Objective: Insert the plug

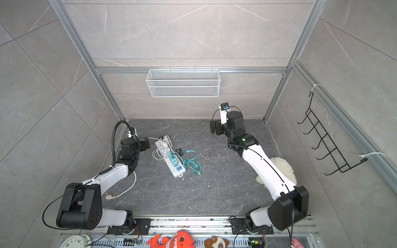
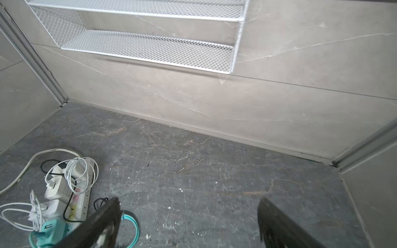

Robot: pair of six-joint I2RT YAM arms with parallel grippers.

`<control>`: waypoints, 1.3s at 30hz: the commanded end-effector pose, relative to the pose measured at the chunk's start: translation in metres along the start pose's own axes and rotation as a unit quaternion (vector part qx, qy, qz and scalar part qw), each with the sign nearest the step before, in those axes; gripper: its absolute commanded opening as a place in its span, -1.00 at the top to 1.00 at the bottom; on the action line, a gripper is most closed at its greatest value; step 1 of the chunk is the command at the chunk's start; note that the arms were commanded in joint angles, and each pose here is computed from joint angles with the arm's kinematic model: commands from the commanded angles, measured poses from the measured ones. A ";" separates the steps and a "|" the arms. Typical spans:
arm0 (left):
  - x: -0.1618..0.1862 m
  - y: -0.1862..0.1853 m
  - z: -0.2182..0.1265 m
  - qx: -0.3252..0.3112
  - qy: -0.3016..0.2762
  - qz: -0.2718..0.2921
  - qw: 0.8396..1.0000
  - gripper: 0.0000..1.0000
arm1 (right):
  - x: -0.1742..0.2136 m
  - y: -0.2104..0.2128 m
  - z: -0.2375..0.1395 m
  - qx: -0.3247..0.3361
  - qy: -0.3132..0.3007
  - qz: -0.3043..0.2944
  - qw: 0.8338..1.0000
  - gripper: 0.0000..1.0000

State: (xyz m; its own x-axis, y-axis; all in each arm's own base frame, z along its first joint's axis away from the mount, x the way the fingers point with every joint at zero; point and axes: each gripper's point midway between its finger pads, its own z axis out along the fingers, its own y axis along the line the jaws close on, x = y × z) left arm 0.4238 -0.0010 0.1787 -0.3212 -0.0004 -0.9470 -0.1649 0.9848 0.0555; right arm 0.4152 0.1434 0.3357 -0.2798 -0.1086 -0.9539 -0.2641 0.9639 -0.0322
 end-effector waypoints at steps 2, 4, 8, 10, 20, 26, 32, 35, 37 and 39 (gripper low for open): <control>0.001 -0.003 -0.010 0.022 -0.031 0.018 0.999 -0.99 | 0.002 -0.015 -0.019 0.036 -0.073 -0.004 0.997 -0.98; 0.009 0.003 -0.020 0.015 -0.026 0.025 0.999 -0.99 | 0.022 -0.018 -0.020 0.043 -0.070 -0.002 0.997 -0.98; 0.027 0.012 -0.045 0.009 -0.031 0.015 0.999 -0.99 | 0.062 -0.023 -0.022 0.054 -0.096 0.029 0.994 -0.98; 0.037 0.016 -0.054 0.007 -0.036 0.018 0.999 -0.99 | 0.080 -0.027 -0.023 0.065 -0.107 0.033 0.992 -0.98; 0.069 0.015 -0.054 0.013 -0.032 0.032 0.999 -0.99 | 0.156 -0.073 -0.020 0.204 -0.079 0.003 0.976 -0.98; 0.075 0.015 -0.052 0.013 -0.039 0.026 0.999 -0.98 | 0.183 -0.082 -0.014 0.234 -0.041 -0.039 0.971 -0.98; 0.075 0.015 -0.053 0.015 -0.054 0.035 0.998 -0.97 | 0.206 -0.081 -0.010 0.222 0.015 -0.055 0.973 -0.98; 0.077 0.014 -0.051 0.016 -0.057 0.039 0.997 -0.97 | 0.226 -0.076 -0.013 0.205 0.024 -0.043 0.978 -0.98; 0.080 0.013 -0.047 0.014 -0.056 0.044 0.997 -0.97 | 0.222 -0.081 -0.018 0.216 -0.012 -0.039 0.975 -0.98; 0.082 0.012 -0.040 0.010 -0.049 0.047 0.998 -0.97 | 0.221 -0.088 -0.023 0.222 -0.035 -0.024 0.974 -0.98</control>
State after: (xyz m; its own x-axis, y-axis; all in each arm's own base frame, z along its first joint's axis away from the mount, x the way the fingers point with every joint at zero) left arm 0.3471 0.0028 0.0982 -0.3106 0.0909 -0.9462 -0.1080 0.9856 0.1301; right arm 0.3563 0.0360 0.1266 -0.2849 -0.1970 -0.9381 0.1234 0.9630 -0.2397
